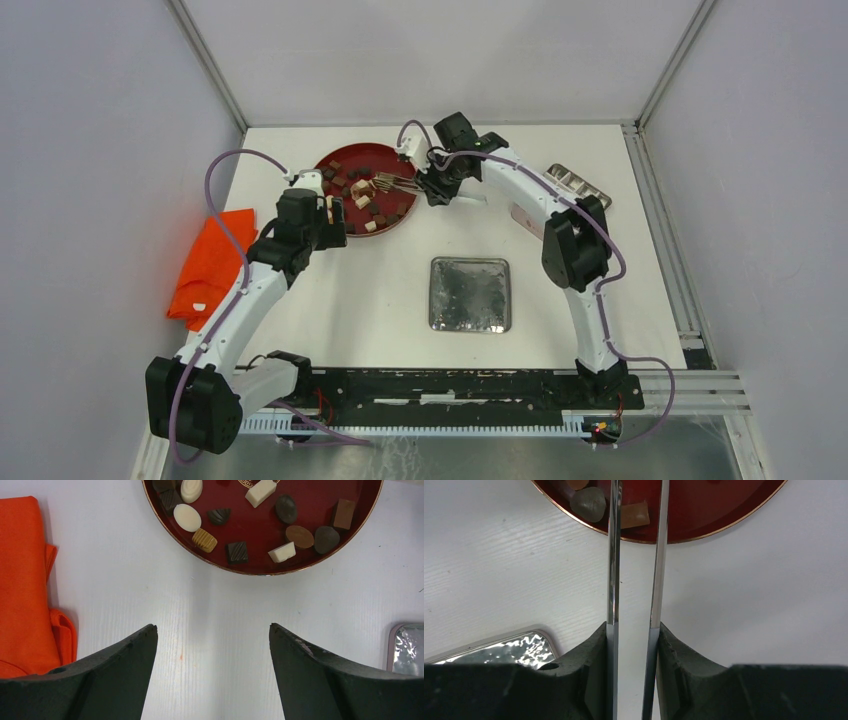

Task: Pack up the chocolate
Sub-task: Pick up the fake chocolate from the plate, then place the fake chocolate in the packing box.

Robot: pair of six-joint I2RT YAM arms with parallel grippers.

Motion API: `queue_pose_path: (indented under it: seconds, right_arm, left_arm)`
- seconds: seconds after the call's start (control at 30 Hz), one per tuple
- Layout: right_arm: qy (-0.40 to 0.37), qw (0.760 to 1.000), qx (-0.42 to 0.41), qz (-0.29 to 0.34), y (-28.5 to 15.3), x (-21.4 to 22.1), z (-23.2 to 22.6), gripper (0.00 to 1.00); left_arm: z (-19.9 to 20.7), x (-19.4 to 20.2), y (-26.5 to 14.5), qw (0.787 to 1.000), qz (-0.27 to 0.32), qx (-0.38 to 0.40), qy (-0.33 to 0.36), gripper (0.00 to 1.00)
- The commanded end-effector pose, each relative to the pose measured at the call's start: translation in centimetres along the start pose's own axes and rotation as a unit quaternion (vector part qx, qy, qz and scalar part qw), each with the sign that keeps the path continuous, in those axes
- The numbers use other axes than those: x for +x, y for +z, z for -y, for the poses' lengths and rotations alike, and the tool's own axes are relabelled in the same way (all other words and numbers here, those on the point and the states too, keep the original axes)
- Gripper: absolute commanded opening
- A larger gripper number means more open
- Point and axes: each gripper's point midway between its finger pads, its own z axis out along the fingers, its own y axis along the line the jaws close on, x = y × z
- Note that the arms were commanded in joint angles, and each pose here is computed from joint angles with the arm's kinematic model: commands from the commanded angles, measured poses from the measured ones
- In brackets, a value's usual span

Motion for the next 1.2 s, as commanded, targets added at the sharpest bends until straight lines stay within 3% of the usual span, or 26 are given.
queue_pose_path:
  seconds: [0.0,0.27,0.6,0.87,1.17]
  right_arm:
    - [-0.024,0.996,0.016,0.083,-5.6,-4.9,-0.7,0.00]
    - [-0.008,0.994,0.031,0.109,-12.7,-1.2,-1.7,0.00]
    - [0.126,0.980,0.136,0.076,-20.4,13.8,2.7,0.00]
    - [0.205,0.959,0.192,0.037,-22.9,22.4,5.5,0.00]
    - [0.233,0.955,0.182,0.018,-22.2,25.1,5.4,0.03]
  left_arm:
    - [-0.3,-1.5,-0.3,1.000,0.026,-0.001,0.008,0.87]
    - [-0.2,-1.8,-0.7,0.999,0.033,0.004,0.006,0.87]
    - [0.2,-2.4,-1.5,0.999,0.048,0.018,0.001,0.87]
    - [0.4,-2.6,-1.9,0.998,0.054,0.026,-0.001,0.87]
    - [0.5,-2.6,-1.9,0.998,0.055,0.028,-0.001,0.87]
